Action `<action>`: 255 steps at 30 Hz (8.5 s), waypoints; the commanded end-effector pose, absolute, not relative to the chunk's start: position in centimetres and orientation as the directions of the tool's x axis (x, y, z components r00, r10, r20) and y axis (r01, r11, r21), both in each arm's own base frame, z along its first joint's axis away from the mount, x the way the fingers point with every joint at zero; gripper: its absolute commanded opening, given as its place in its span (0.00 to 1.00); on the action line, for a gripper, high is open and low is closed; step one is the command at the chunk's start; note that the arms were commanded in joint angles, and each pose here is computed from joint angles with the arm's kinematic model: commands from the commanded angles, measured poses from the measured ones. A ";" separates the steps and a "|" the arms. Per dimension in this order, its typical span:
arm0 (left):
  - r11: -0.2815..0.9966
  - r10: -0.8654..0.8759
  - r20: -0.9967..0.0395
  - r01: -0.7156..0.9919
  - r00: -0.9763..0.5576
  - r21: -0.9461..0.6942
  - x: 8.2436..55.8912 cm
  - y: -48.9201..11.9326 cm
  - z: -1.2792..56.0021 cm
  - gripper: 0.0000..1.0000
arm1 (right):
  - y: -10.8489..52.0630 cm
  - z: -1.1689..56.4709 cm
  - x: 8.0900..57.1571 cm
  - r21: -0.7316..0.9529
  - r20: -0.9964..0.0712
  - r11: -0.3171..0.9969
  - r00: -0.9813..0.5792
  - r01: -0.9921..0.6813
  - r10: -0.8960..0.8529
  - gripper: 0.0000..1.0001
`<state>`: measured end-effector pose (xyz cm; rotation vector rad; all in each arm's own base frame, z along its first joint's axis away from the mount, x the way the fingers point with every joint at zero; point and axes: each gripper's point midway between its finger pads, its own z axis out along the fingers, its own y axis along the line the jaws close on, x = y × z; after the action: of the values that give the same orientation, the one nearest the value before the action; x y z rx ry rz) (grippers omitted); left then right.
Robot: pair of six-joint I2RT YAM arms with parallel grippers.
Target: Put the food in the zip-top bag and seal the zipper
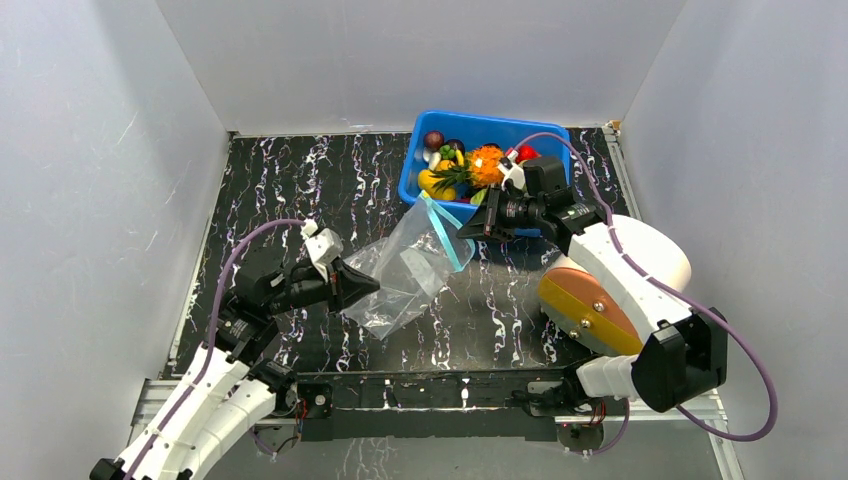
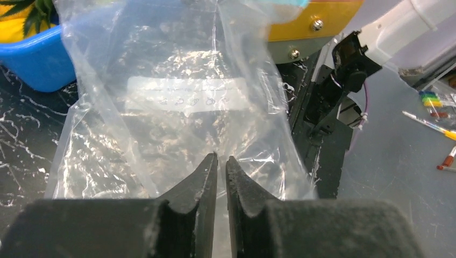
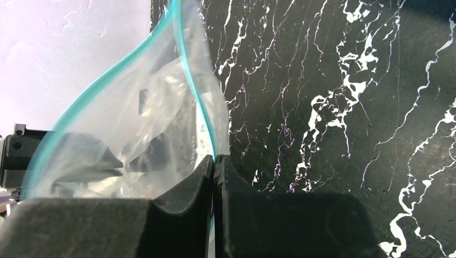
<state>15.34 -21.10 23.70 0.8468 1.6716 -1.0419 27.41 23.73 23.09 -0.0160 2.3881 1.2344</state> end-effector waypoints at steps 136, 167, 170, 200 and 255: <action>0.831 0.121 -0.941 0.551 -0.316 -0.078 21.4 -13.8 22.7 0.00 | 23.8 15.1 50.6 0.595 -0.155 0.271 -0.222 0.757 0.963 0.62; 0.852 0.105 -0.938 0.517 -0.331 -0.087 20.9 -13.0 23.0 0.00 | 22.4 21.7 51.1 0.689 -0.453 0.576 -0.358 0.441 0.816 0.00; 0.859 0.126 -0.939 0.509 -0.321 -0.059 21.2 -12.6 23.2 0.00 | 22.4 23.0 49.9 0.696 -0.492 0.624 -0.398 0.354 0.774 0.00; 0.818 0.426 -0.900 0.464 -0.093 0.340 26.2 -10.8 27.1 0.00 | 25.9 30.4 26.0 0.667 -0.647 0.513 -0.761 -0.540 0.041 0.00; 0.519 -0.007 -0.926 0.790 -0.378 -0.326 20.3 -22.3 21.5 0.00 | 35.2 18.5 9.8 0.835 -0.234 0.468 -0.956 -0.290 -0.174 0.00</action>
<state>21.65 -21.45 19.63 0.5735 1.8619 -0.9219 8.51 33.94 16.74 -0.3940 2.7109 1.4742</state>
